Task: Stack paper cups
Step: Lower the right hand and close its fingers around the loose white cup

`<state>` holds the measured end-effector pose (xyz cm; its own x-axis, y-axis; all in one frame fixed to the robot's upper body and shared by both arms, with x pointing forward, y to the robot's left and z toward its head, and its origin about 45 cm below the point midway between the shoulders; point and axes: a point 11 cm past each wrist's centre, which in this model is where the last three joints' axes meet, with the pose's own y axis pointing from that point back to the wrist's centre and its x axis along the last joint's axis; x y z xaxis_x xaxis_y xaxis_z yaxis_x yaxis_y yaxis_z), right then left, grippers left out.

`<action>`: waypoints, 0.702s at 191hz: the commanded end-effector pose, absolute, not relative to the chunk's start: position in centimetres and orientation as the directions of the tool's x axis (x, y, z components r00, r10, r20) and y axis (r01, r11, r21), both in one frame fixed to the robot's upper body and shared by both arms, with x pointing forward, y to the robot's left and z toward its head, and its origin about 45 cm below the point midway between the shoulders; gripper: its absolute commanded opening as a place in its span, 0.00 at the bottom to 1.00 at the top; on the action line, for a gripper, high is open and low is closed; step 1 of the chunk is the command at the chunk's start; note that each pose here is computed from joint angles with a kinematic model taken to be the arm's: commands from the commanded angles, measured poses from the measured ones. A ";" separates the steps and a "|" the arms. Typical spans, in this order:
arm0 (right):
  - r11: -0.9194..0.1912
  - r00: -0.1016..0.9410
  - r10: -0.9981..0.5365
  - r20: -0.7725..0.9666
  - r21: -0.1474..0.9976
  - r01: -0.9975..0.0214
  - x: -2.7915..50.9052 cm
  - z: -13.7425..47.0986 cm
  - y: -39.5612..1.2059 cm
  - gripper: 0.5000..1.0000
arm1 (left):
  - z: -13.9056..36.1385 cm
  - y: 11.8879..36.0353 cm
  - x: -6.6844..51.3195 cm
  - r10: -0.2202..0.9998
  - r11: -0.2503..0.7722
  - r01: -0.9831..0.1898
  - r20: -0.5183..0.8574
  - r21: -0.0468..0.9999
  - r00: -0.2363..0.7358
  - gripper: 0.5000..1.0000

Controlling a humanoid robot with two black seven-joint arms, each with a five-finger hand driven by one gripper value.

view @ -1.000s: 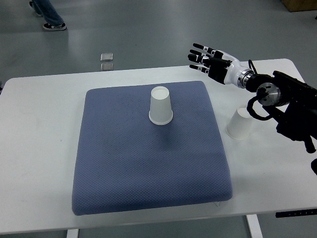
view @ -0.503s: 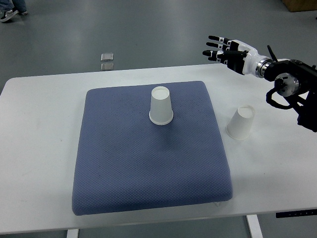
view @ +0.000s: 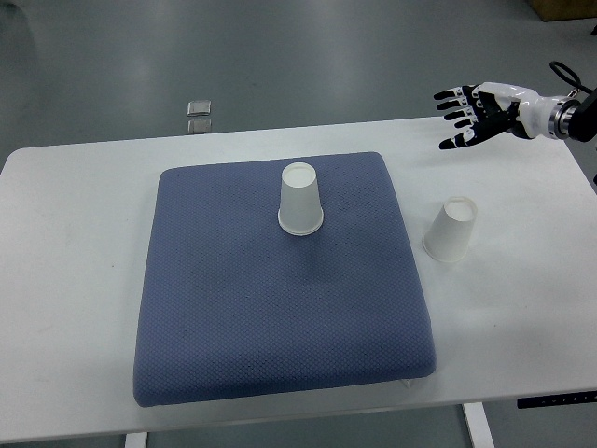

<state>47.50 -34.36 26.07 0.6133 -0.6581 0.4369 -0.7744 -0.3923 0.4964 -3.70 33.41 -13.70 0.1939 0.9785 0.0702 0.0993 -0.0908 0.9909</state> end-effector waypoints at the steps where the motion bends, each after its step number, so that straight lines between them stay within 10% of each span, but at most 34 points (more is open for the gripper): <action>1: -0.387 0.686 -0.522 0.507 0.576 -0.720 46.5 26.1 -34.4 0.83 | -13.7 33.4 -3.7 0.979 -0.091 0.099 0.070 0.991 0.194 1.00; 134: -0.321 0.797 -0.195 0.572 0.731 -0.602 43.4 21.3 -33.3 0.83 | -13.7 33.4 -3.7 0.979 -0.091 0.099 0.070 0.991 0.194 1.00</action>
